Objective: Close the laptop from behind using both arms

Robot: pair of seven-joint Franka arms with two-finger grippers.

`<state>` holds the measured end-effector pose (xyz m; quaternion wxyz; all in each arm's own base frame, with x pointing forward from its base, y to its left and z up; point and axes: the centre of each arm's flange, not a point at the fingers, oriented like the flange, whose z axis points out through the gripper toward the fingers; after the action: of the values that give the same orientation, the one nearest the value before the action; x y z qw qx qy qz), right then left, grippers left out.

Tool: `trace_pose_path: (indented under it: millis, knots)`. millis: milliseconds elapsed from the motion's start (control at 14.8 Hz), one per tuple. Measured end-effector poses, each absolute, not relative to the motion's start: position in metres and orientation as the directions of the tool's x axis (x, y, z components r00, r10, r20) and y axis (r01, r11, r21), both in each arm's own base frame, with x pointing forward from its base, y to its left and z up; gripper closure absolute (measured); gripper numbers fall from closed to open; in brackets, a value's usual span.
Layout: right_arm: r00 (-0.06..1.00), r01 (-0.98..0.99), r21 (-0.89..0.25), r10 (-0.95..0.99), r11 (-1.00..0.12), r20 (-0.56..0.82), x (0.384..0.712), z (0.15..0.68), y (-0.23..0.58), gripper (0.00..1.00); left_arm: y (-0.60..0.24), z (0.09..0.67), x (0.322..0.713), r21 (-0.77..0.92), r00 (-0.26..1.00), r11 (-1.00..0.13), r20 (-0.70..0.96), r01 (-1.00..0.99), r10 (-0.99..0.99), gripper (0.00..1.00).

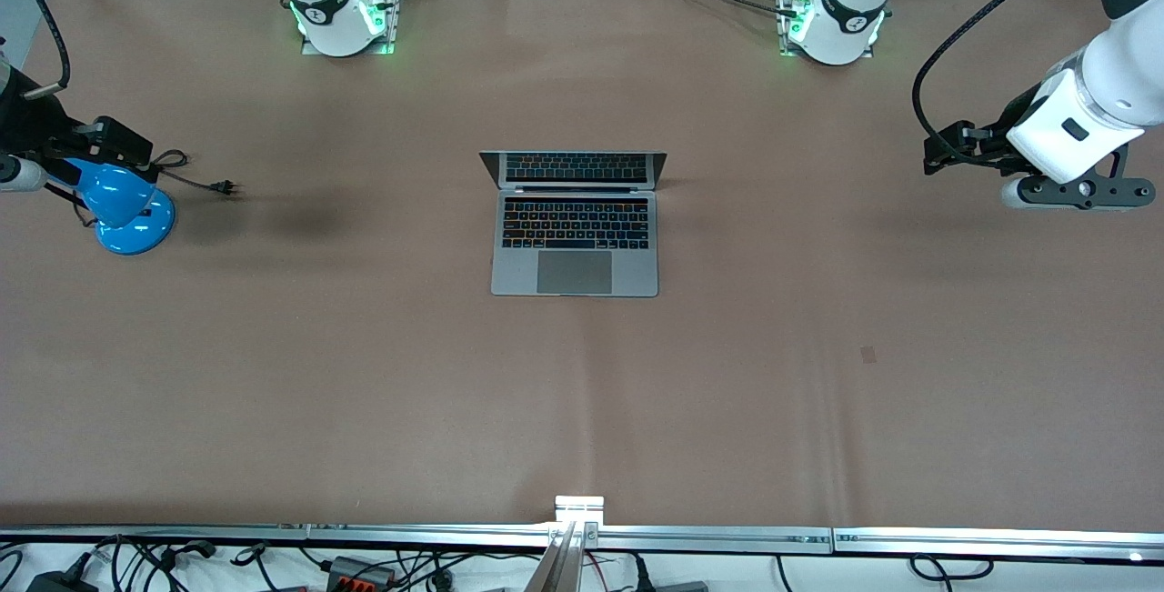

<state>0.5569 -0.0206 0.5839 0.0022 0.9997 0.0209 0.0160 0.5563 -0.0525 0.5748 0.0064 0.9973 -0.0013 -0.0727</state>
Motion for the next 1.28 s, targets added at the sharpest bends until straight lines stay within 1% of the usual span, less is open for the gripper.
trace_pose_path:
  millis: [405, 473, 541, 676, 743, 811, 878, 1014, 1081, 1216, 1284]
  knots:
    - [0.999, 0.042, 0.005, 0.042, -0.999, 0.033, 0.5570, 0.5841, -0.0204, 0.00, -0.0512, 0.5733, 0.5561, 0.012, 0.988, -1.000, -0.153, 0.001, -0.001, 0.00]
    - [0.999, 0.043, 0.005, 0.043, -0.999, 0.033, 0.5570, 0.5841, -0.0200, 0.00, -0.0505, 0.5732, 0.5561, 0.012, 0.988, -1.000, -0.153, 0.002, 0.000, 0.04]
    - [0.999, 0.043, 0.005, 0.043, -0.999, 0.033, 0.5570, 0.5841, -0.0198, 0.00, -0.0498, 0.5731, 0.5561, 0.012, 0.988, -1.000, -0.154, 0.004, 0.002, 0.19]
    - [0.998, 0.043, 0.005, 0.043, -0.999, 0.035, 0.5572, 0.5843, -0.0200, 0.00, -0.0460, 0.5716, 0.5547, 0.011, 0.985, -1.000, -0.170, 0.011, 0.009, 0.38]
    - [0.998, 0.043, 0.005, 0.043, -0.999, 0.035, 0.5572, 0.5843, -0.0200, 0.07, -0.0438, 0.5709, 0.5539, 0.010, 0.984, -1.000, -0.178, 0.014, 0.012, 0.48]
    - [0.998, 0.043, 0.005, 0.043, -0.999, 0.035, 0.5572, 0.5843, -0.0200, 0.15, -0.0429, 0.5707, 0.5535, 0.009, 0.983, -1.000, -0.182, 0.016, 0.014, 0.55]
    - [0.998, 0.043, 0.005, 0.043, -0.999, 0.035, 0.5572, 0.5843, -0.0200, 0.31, -0.0429, 0.5704, 0.5529, 0.009, 0.982, -1.000, -0.187, 0.015, 0.013, 0.68]
    - [0.998, 0.043, 0.005, 0.043, -0.999, 0.034, 0.5572, 0.5842, -0.0198, 0.51, -0.0427, 0.5691, 0.5502, 0.007, 0.978, -1.000, -0.208, 0.015, 0.013, 0.87]
    - [0.998, 0.043, 0.005, 0.043, -0.999, 0.034, 0.5572, 0.5842, -0.0197, 0.63, -0.0426, 0.5685, 0.5489, 0.006, 0.976, -1.000, -0.219, 0.015, 0.013, 0.98]
    - [0.998, 0.045, 0.005, 0.045, -0.999, 0.033, 0.5571, 0.5841, -0.0189, 0.82, -0.0427, 0.5685, 0.5481, 0.007, 0.974, -1.000, -0.225, 0.015, 0.013, 0.99]
    - [0.999, 0.047, 0.004, 0.047, -0.999, 0.027, 0.5567, 0.5832, -0.0177, 0.94, -0.0430, 0.5687, 0.5479, 0.009, 0.974, -1.000, -0.225, 0.015, 0.013, 0.99]
